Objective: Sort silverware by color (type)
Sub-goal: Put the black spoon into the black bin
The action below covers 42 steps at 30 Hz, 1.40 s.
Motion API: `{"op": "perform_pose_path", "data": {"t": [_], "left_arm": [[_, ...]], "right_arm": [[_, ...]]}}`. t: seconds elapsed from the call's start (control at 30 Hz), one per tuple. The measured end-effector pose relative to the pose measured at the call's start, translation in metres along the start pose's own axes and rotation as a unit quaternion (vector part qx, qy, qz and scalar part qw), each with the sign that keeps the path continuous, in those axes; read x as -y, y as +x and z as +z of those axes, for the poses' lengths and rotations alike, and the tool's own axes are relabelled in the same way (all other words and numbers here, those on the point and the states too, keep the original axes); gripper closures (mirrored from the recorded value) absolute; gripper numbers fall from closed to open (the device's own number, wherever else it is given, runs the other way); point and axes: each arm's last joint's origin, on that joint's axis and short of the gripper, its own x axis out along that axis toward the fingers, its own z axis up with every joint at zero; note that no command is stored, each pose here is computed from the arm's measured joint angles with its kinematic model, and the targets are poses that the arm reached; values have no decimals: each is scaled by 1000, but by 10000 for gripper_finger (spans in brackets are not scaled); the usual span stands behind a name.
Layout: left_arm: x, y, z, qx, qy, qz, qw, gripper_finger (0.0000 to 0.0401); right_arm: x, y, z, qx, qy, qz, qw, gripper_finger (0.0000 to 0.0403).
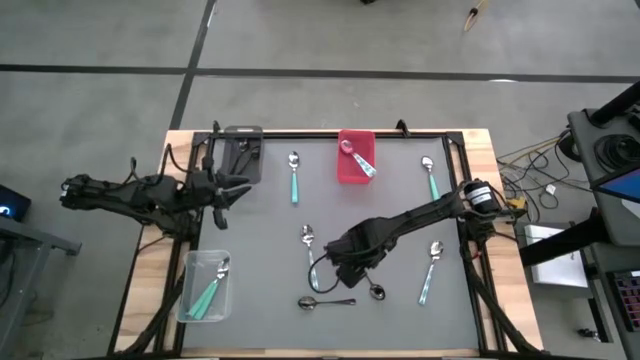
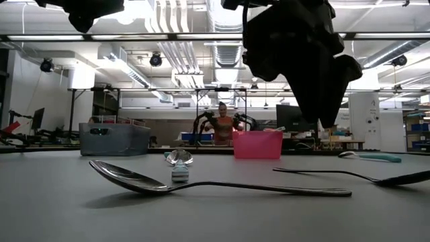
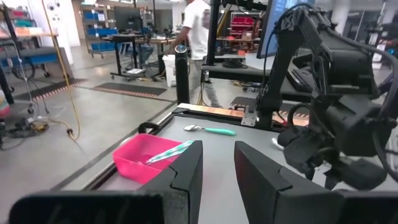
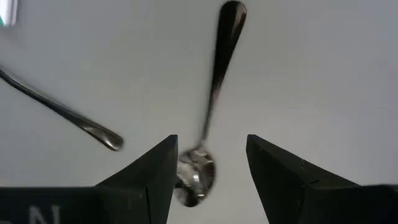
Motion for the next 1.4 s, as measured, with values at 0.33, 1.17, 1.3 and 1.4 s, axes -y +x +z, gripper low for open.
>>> {"op": "perform_pose_path", "data": {"t": [0.33,1.17,1.3,1.4], "left_arm": [[2,3,-2,-8,-23,-6,1000,326],[5,9,-4,-19,-13,-4,1000,326],[5,9,-4,-19,-13,-4,1000,326],[5,9,-4,-19,-13,-4,1000,326]], "right_arm": [[-11,4,-19,-7,72,5,997,220],[-18,59,7,22,-21,-67,997,263],[-19,60,8,21,-50,-64,996,306],[-18,60,8,19,-77,-70,994,344]]}}
